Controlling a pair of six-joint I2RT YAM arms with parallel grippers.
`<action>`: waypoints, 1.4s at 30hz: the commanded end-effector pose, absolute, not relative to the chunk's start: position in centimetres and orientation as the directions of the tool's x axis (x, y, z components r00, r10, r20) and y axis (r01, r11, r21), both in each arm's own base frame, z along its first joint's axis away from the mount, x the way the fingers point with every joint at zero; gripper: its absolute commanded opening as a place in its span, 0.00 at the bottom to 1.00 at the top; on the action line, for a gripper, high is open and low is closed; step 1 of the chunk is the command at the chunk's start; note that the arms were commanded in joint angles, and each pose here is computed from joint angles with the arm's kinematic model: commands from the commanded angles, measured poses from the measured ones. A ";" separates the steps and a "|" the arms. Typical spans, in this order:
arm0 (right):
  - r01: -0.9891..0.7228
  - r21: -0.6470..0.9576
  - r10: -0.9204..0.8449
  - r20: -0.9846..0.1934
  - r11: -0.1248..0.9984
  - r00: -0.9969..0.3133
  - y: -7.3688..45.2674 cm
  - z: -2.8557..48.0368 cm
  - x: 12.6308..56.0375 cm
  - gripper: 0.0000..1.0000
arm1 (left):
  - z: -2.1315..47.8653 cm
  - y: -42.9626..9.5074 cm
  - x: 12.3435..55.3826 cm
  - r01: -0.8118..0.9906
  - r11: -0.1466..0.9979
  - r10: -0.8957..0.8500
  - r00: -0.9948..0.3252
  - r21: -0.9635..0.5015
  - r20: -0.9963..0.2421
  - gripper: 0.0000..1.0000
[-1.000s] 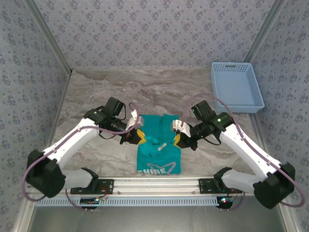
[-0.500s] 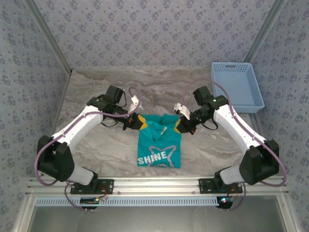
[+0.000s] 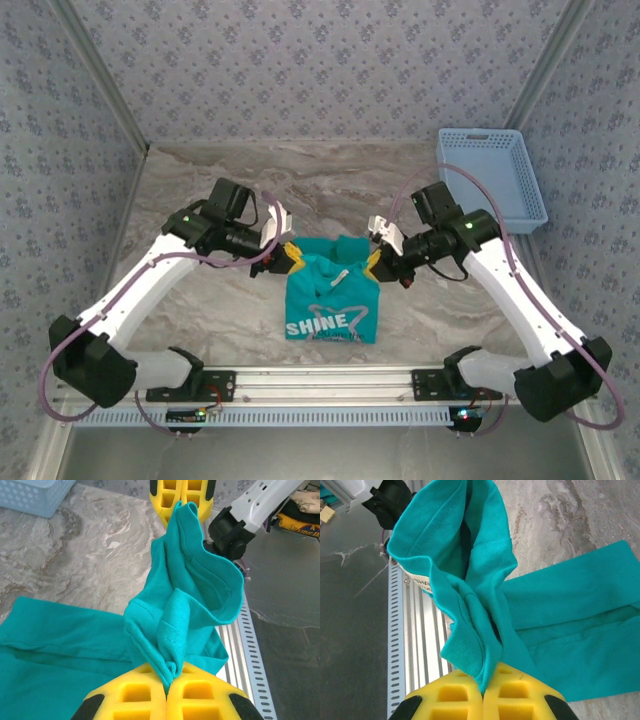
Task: Fold the inside-out t-shirt
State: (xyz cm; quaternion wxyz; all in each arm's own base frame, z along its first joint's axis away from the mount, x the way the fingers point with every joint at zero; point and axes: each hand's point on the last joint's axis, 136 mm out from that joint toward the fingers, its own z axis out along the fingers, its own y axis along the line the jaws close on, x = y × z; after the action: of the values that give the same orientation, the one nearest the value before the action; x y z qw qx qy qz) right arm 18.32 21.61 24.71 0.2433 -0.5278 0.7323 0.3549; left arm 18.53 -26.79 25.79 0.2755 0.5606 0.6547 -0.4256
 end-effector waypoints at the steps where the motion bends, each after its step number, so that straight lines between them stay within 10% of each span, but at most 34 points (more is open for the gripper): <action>1: -0.939 0.270 -0.596 -0.726 0.212 -0.343 21.7 25.0 19.7 0.00 | 25.5 -26.7 19.3 0.972 0.016 0.518 -0.209 -0.235 -0.829 0.00; 42: -0.800 0.375 -0.542 -0.593 0.469 -0.596 20.5 10.5 37.9 0.02 | 14.1 -25.6 35.9 0.806 0.316 0.500 -0.589 -0.500 -0.635 0.00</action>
State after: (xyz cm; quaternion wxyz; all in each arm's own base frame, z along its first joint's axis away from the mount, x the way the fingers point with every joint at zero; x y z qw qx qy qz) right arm 36.36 20.42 9.98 0.1852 -0.4116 0.8325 0.3212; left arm 35.70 -25.70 12.71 0.1893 0.4304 0.7903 -0.3928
